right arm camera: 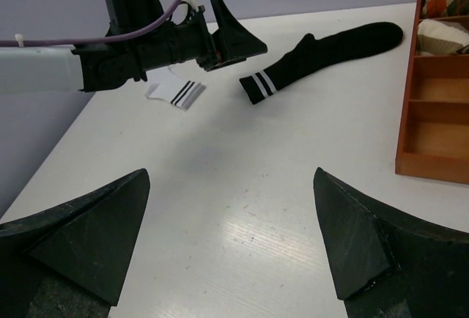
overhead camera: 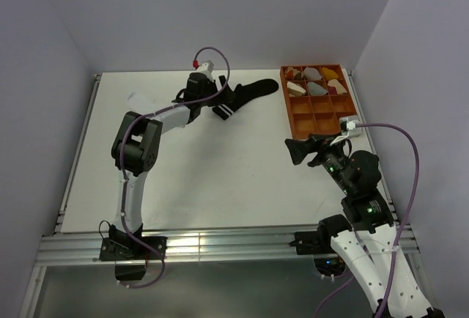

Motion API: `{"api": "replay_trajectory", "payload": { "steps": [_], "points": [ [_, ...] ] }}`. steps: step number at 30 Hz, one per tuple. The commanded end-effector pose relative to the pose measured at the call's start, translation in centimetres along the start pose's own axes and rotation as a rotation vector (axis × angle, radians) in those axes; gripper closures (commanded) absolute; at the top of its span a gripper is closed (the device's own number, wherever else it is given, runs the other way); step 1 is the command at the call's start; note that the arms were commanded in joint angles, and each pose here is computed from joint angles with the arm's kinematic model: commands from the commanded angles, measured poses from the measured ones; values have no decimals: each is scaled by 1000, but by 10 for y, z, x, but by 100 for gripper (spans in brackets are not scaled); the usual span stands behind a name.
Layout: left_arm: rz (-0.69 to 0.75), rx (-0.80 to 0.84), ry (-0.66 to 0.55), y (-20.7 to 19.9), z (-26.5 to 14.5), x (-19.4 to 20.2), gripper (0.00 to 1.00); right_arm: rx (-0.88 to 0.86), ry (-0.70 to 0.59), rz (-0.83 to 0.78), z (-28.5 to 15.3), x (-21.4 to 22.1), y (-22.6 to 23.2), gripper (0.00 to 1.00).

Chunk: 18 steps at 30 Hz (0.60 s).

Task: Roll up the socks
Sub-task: Move the sock to the center of the board.

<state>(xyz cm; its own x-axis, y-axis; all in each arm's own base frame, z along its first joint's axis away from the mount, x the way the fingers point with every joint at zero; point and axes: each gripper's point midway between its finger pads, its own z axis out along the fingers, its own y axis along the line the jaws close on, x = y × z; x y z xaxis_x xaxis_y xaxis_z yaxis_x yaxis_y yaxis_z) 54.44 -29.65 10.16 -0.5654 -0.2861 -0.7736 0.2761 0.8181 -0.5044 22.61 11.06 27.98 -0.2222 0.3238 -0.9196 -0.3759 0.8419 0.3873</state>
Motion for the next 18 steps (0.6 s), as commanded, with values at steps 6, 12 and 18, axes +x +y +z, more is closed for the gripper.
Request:
{"api": "replay_trajectory", "payload": {
  "steps": [6, 12, 18],
  "points": [
    [-38, 47, 63, -17, 18, 25, 7, -12, 42, -1, 6, 9, 0, 0],
    [-67, -14, 136, -6, 12, 52, 7, -13, 49, 0, 9, 12, -1, 0],
    [-92, -62, 187, -7, -16, 73, 7, -46, 53, -3, 11, 14, 4, 0]
  ]
}}
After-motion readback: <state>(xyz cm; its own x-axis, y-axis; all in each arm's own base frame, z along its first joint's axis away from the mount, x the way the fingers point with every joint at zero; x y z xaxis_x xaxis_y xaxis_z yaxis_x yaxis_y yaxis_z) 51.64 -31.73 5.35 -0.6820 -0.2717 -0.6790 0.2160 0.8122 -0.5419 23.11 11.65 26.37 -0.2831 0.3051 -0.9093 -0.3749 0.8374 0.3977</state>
